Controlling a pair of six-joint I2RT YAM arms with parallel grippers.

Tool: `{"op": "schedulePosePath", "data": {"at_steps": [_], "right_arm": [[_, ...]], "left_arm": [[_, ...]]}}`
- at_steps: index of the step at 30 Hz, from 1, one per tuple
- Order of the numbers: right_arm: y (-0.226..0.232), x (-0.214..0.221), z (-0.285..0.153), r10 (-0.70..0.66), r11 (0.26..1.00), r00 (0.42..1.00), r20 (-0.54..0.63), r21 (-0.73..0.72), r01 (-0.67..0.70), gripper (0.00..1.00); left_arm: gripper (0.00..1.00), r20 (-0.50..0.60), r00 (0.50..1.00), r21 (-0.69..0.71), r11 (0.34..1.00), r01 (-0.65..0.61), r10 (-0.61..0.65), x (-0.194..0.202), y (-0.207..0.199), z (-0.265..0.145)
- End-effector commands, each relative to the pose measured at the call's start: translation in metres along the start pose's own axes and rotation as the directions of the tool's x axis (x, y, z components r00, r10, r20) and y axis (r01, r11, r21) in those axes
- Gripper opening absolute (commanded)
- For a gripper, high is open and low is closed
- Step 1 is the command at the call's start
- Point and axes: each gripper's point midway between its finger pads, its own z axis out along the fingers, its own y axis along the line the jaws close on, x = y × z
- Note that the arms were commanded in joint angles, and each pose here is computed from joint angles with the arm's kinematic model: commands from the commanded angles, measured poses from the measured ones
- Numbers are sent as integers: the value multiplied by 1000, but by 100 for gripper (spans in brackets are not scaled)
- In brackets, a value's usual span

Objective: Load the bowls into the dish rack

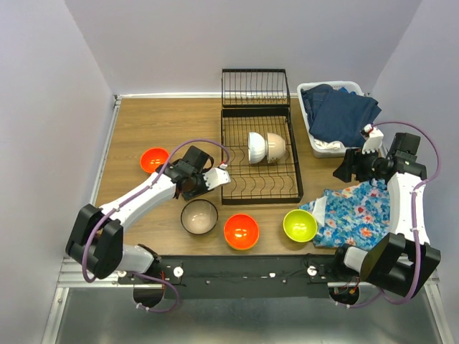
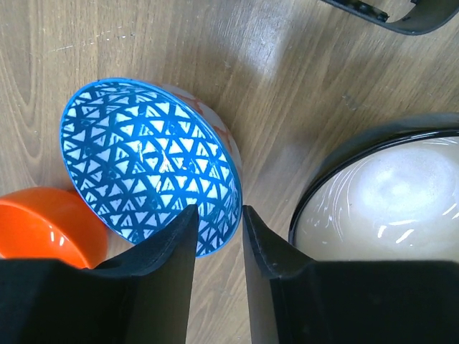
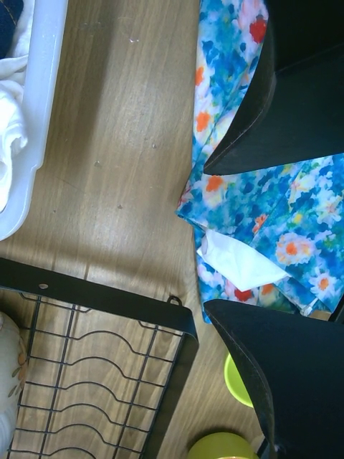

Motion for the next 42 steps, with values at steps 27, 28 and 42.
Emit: {"op": "schedulePosePath", "data": {"at_steps": [27,28,42], "right_arm": [[-5,3,4,8,1000,1000,0,26,-8,78],[-6,3,4,11,1000,1000,-2,27,-11,78],[-16,-9,-4,35,996,999,-29,82,-33,78]], "left_arm": [[0,106,994,23,1000,16,-19,-34,16,-34],[0,127,992,11,1000,23,-24,-41,21,-42],[0,700,652,325,943,75,-293,-219,36,-138]]}}
